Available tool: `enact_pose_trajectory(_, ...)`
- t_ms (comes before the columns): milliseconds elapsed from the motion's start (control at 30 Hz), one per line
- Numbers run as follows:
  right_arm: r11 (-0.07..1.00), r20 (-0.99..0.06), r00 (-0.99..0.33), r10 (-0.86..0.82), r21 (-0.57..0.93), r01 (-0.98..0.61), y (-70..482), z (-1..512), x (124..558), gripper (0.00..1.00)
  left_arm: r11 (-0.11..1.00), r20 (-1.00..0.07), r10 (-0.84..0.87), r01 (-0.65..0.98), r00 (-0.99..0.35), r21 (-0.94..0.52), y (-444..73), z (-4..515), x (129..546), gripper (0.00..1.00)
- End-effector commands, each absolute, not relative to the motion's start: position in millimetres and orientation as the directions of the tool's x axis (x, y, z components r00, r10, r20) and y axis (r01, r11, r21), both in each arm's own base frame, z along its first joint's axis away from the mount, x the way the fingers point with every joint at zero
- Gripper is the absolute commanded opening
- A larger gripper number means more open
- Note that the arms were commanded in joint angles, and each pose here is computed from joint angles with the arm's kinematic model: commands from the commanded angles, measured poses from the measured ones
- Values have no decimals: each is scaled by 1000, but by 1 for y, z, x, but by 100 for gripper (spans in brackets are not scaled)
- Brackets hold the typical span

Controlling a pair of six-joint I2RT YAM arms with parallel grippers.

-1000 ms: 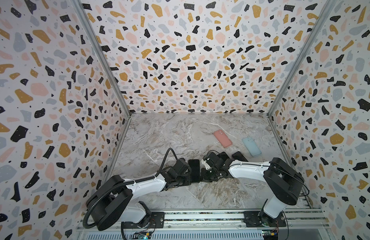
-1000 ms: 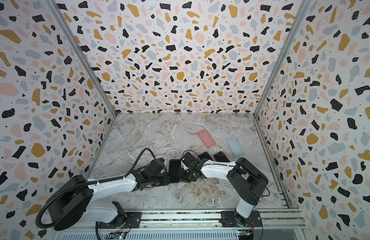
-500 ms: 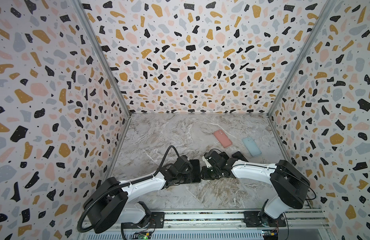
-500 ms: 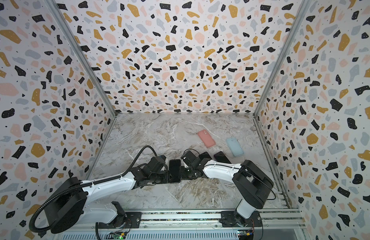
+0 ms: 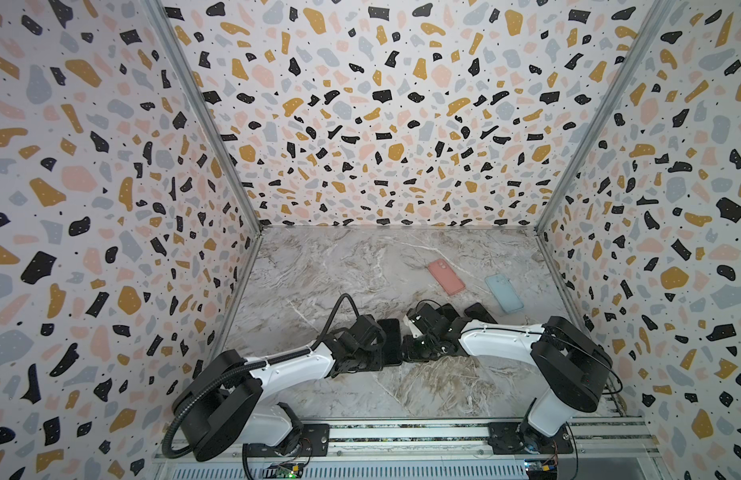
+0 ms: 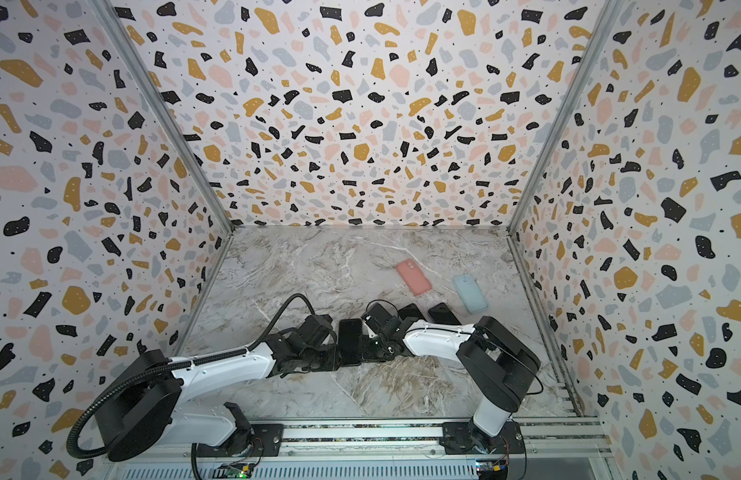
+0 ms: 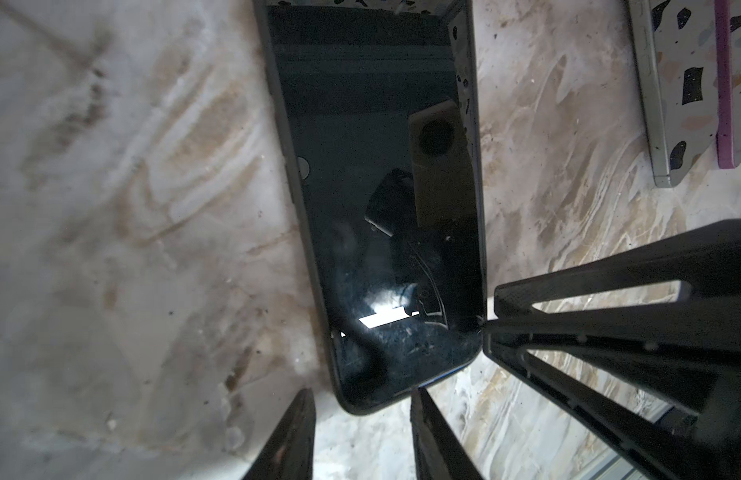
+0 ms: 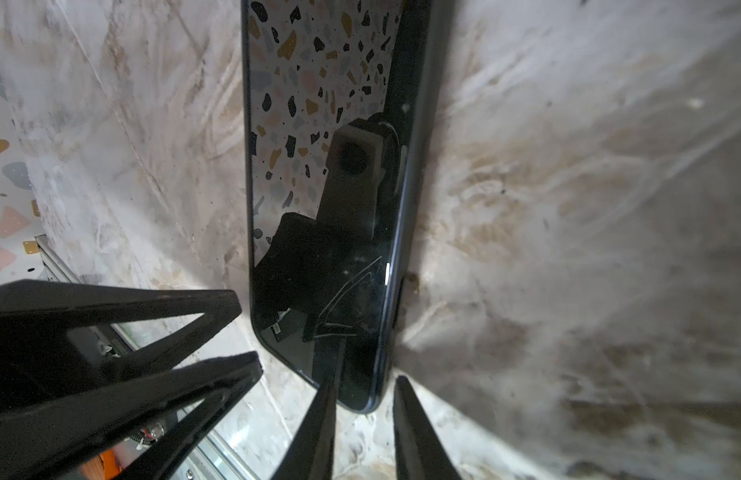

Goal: Put the phone into the phone case

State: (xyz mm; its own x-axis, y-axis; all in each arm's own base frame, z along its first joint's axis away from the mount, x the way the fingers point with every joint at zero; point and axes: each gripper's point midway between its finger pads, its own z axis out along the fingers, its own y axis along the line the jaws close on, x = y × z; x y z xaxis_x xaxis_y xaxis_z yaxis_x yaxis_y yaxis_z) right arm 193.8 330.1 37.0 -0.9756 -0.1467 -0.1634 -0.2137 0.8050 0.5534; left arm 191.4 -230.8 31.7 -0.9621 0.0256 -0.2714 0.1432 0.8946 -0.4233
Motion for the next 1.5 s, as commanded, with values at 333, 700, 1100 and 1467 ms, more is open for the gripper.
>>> enact_pose_trajectory(333, 800, -130, -979, -160, 564, -205, 330, 26, 187, 25, 900, -249, 21, 127, -968, -418, -224, 14, 183, 32)
enact_pose_trajectory(700, 794, -99, -980, -170, 575, -196, 331, 18, 182, 16, 898, -246, 16, 123, -969, -423, -225, 11, 183, 30)
enact_pose_trajectory(1100, 790, -99, -981, -167, 582, -193, 332, 18, 181, 8, 895, -242, 17, 123, -970, -428, -226, 9, 182, 29)
enact_pose_trajectory(1467, 796, -176, -975, -133, 567, -211, 327, 45, 191, 19, 912, -266, 20, 127, -964, -391, -221, 20, 188, 33)
